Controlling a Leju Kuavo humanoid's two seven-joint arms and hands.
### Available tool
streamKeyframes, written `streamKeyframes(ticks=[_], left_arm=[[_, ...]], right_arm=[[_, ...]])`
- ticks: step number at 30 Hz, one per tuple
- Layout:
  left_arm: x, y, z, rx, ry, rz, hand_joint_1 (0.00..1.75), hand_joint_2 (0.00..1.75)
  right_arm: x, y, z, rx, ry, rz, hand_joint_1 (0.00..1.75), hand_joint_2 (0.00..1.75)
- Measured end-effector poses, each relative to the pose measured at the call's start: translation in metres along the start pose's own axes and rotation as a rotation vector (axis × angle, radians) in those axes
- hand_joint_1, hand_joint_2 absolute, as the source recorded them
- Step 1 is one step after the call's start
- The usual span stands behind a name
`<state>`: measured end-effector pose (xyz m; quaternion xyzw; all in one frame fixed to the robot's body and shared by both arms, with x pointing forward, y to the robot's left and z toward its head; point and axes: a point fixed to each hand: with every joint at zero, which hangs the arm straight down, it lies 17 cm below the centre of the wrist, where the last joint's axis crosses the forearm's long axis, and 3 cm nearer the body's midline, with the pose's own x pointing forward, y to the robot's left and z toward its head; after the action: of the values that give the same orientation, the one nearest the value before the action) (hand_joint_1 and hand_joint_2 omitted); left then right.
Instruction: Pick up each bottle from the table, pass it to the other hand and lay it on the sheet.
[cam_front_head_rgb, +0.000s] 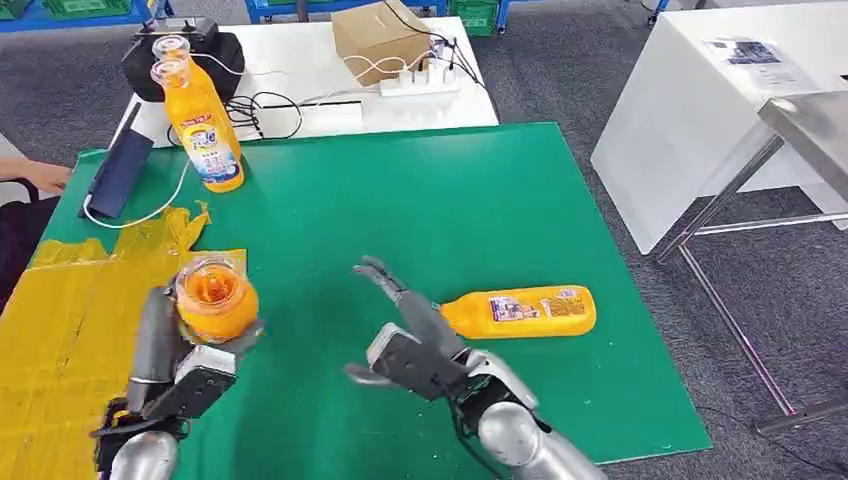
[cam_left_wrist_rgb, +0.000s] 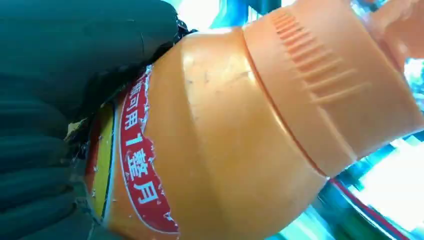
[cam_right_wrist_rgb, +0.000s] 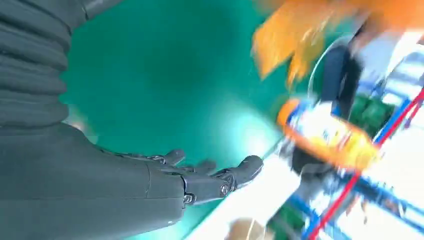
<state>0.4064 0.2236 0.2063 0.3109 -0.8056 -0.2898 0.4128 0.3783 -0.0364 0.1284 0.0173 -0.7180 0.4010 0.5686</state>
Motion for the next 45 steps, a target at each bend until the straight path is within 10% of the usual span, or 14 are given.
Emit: streamKeyframes(ticks=[17,33,34,35,45], left_arm=[[-0.108,-0.020,0.058,-0.251,0.084,-0.742,1.75,1.75],[-0.216,-0.073,0.099,-0.622,0.150,-0.926,1.75,1.75],[-0.218,-0.073,0.099,-0.628,0.152,-0.930,0.23,1.75],[-0.220,-0.073,0.100,-0.635,0.154,-0.933,0.00,1.75],[-0.240,-0.081,0.091,-0.700,0.178,-0.878,0.00,1.75]], right_arm=[[-0.098,-0.086,0.073,0.030,0.170,0.309,0.00,1.75],[-0.171,-0.163,0.100,0.110,0.366,0.502,0.00,1.75],[-0.173,-0.164,0.101,0.112,0.371,0.504,0.00,1.75],[-0.175,-0.165,0.102,0.119,0.380,0.505,0.00,1.75],[-0.230,-0.180,0.138,0.245,0.540,0.486,0.00,1.75]])
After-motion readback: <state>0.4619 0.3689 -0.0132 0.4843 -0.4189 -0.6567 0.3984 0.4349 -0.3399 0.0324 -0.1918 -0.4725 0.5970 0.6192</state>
